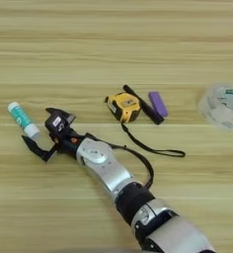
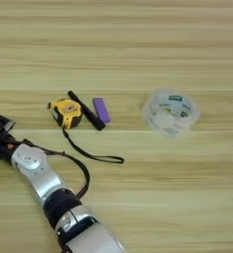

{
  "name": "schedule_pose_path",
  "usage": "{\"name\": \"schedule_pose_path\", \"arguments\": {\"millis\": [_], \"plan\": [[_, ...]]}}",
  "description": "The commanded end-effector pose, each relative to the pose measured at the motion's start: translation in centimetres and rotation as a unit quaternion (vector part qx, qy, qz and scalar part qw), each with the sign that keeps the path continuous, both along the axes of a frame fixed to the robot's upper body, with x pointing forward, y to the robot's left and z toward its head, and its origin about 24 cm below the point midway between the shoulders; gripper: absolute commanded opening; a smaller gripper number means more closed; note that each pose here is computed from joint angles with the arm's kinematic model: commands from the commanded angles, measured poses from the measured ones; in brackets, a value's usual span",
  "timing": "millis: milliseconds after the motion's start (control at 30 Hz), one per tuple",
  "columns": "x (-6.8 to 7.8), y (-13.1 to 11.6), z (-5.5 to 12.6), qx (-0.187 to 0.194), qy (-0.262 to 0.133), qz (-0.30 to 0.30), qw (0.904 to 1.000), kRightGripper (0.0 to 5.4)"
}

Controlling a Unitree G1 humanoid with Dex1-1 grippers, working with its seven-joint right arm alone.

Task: Move the objects on the table

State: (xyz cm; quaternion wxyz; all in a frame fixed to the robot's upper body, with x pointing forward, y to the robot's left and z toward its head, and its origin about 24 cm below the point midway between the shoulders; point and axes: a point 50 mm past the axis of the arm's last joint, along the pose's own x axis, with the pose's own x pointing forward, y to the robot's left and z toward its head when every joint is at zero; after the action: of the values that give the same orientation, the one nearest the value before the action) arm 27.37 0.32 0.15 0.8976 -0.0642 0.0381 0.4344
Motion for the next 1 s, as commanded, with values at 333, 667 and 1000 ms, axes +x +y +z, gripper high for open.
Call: {"name": "schedule_pose_path", "arguments": {"millis": [333,667,1000], "plan": [[0.25,2.3,1.61,0.049,0.003,0.02,0.9986,5.37],[0.05,2.29,1.23,0.054,0.027,0.026,0.9978,4.18],[0.28,2.21,1.68,0.061,0.02,0.014,0.9978,3.03]]}}
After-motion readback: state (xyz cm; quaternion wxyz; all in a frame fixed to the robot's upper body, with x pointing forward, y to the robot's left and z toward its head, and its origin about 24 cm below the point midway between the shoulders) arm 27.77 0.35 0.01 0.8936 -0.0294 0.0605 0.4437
